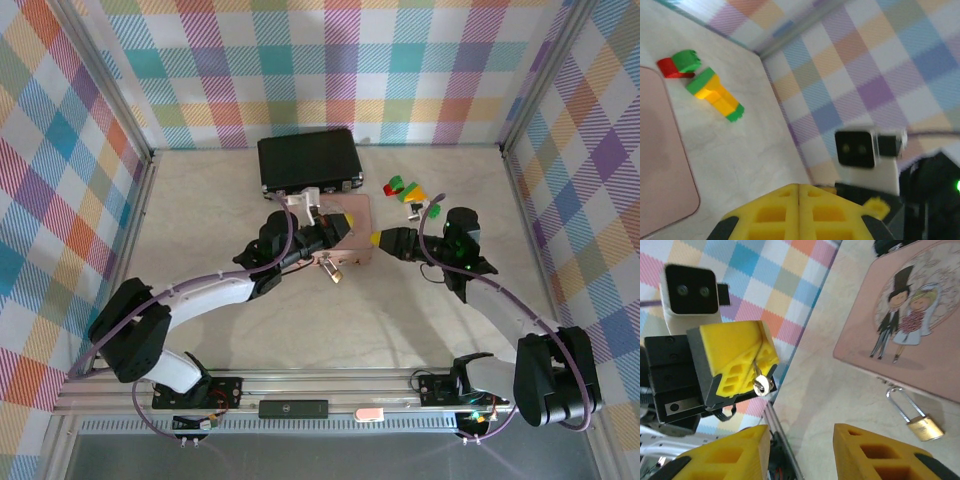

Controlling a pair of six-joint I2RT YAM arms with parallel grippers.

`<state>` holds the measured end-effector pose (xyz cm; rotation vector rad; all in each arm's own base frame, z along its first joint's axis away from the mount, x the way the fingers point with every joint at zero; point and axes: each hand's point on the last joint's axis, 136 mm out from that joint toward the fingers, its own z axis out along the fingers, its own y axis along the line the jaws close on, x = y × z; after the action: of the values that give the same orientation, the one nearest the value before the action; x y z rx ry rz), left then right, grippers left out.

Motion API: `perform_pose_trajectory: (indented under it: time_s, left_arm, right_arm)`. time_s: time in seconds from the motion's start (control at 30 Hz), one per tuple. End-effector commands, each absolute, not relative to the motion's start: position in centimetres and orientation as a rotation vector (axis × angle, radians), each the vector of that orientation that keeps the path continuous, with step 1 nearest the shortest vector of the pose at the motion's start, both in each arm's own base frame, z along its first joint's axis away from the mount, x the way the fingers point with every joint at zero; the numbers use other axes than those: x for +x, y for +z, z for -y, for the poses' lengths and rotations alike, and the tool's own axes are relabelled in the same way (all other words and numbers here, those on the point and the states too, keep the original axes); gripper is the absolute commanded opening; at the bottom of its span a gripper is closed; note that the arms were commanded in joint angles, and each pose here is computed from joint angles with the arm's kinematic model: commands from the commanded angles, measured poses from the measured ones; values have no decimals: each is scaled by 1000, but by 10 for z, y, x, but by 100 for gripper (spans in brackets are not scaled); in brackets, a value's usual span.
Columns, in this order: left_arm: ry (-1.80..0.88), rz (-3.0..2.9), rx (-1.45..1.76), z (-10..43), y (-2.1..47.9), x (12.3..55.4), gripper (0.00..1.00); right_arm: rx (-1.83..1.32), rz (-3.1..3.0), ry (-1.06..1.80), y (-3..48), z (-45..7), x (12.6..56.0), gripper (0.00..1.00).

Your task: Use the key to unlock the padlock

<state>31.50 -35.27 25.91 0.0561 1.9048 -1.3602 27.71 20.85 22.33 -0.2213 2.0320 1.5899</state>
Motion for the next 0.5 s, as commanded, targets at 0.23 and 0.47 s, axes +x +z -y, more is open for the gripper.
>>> perform_pose_trajectory:
  time_s: [0.23, 0.47]
  left_arm:
    - [-1055, -1935, 485, 356, 255, 286, 0]
    - [-1246, -1841, 392, 368, 272, 285, 0]
  right_arm:
    - [-376, -1959, 1606, 233, -216, 262, 40]
    - [-425, -1886, 1637, 240, -229, 253, 36]
